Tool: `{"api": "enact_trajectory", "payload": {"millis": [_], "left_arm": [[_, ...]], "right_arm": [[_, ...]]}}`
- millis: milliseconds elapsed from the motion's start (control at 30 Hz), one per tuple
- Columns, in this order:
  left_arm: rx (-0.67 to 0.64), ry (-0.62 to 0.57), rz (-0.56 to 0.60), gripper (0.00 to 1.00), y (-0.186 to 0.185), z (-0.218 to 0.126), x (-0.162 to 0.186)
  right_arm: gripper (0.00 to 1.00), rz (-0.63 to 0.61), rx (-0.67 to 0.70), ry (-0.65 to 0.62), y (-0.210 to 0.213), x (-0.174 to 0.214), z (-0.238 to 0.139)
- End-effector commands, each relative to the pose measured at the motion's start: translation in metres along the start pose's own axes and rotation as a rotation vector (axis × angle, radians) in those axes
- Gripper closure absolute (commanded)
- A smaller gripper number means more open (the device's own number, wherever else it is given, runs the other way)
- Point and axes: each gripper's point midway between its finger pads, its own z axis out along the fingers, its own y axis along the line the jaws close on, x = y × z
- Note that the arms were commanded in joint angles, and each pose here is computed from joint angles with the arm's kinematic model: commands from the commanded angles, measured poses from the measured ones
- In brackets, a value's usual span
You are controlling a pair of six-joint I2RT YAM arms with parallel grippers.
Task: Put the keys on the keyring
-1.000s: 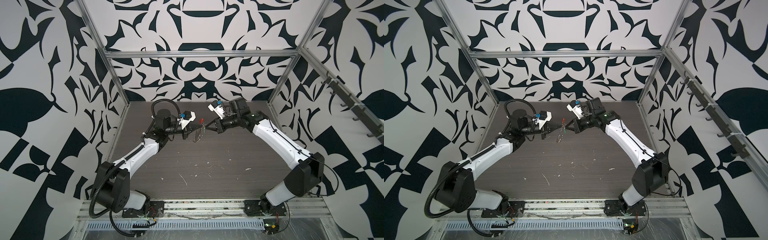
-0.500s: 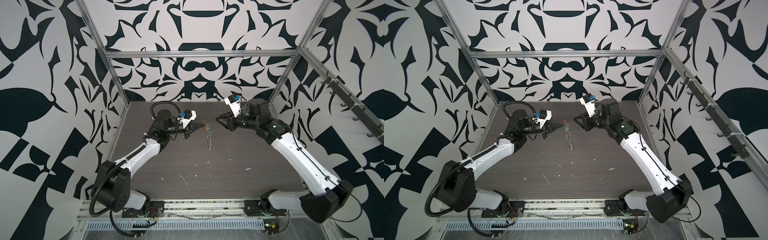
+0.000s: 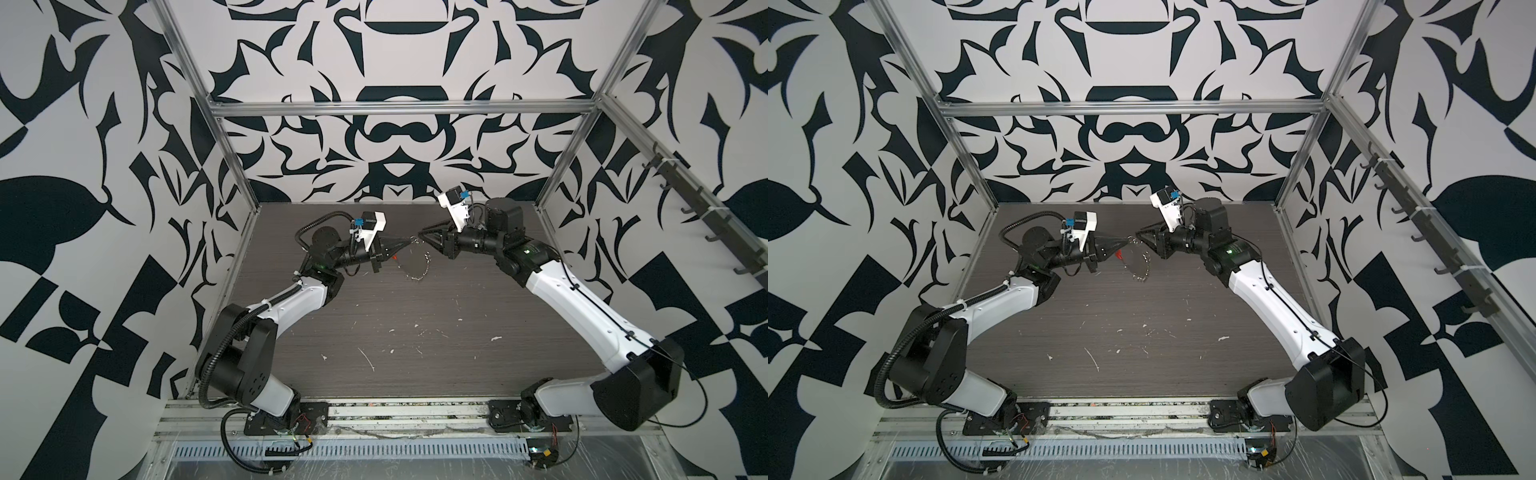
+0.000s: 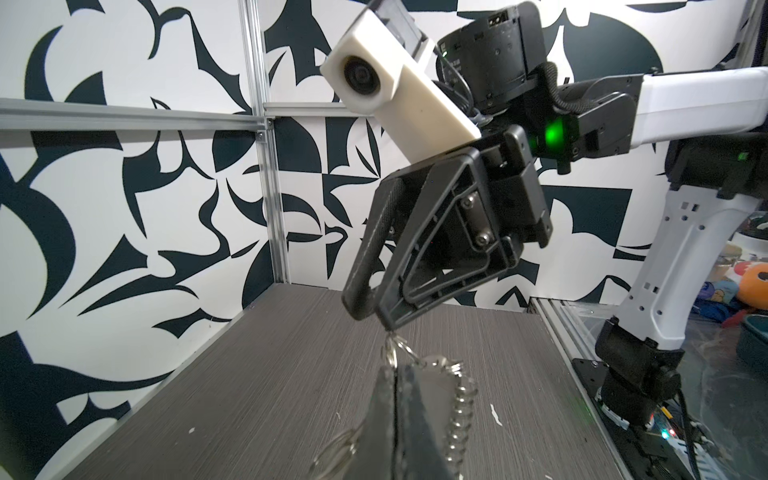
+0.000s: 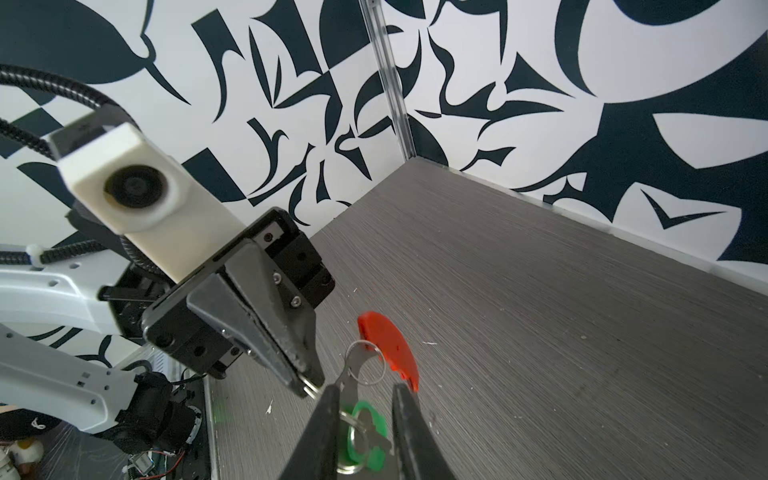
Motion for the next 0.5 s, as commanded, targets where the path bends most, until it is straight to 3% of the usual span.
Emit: {"api": "enact_trajectory", "payload": {"millis": [0,167,333,467], "left_arm": [[0.016,-0.067,0.03,1.0,-0.005,-0.001,-0.017],[0.021,-0.086,0.033,1.0,-0.005,0.0,-0.02],[0.029,-0.088,0.038,1.0,-0.006,0.0,-0.022],[0.03,-0.09,0.036,1.0,-0.005,0.0,-0.024]], "right_arm": [[0.74,-0.034,-0.068,-0.054,0.015,-0.016,-0.002],[0.73,-0.019,-0.086,-0.055,0.016,-0.015,0.0],[0.71,-0.036,0.009,-0.085,0.002,-0.018,-0.007],[0.71,-0.022,-0.053,-0.05,0.01,-0.013,-0.003]]}}
